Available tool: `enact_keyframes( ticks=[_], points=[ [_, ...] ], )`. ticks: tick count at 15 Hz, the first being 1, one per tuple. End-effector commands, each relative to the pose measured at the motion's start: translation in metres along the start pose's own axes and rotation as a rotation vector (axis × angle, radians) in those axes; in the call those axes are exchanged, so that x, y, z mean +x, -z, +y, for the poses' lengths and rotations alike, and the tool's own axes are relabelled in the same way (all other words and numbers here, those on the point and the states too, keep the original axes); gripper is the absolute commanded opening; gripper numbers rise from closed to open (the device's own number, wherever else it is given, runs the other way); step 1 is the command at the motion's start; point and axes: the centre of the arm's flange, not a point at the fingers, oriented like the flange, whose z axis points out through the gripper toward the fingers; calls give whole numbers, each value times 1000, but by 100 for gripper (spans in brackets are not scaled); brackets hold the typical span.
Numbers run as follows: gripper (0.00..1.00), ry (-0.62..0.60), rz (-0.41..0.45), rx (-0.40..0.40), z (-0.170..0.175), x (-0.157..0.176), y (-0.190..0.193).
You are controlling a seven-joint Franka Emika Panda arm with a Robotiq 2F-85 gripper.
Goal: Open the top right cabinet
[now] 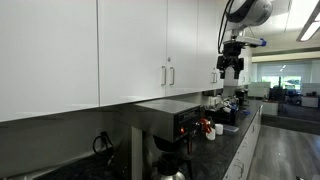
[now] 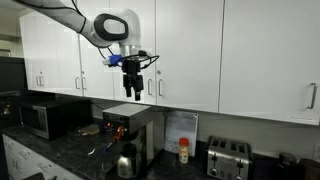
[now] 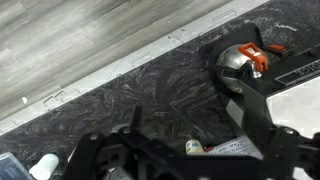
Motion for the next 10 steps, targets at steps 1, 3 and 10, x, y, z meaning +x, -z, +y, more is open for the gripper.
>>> enact_keyframes(
  ticks=[1, 3, 10],
  points=[
    [100, 27, 72, -59, -42, 23, -9],
    [100, 35, 136, -82, -64, 33, -13],
    [100, 36, 340, -142, -129, 70, -25]
  ],
)
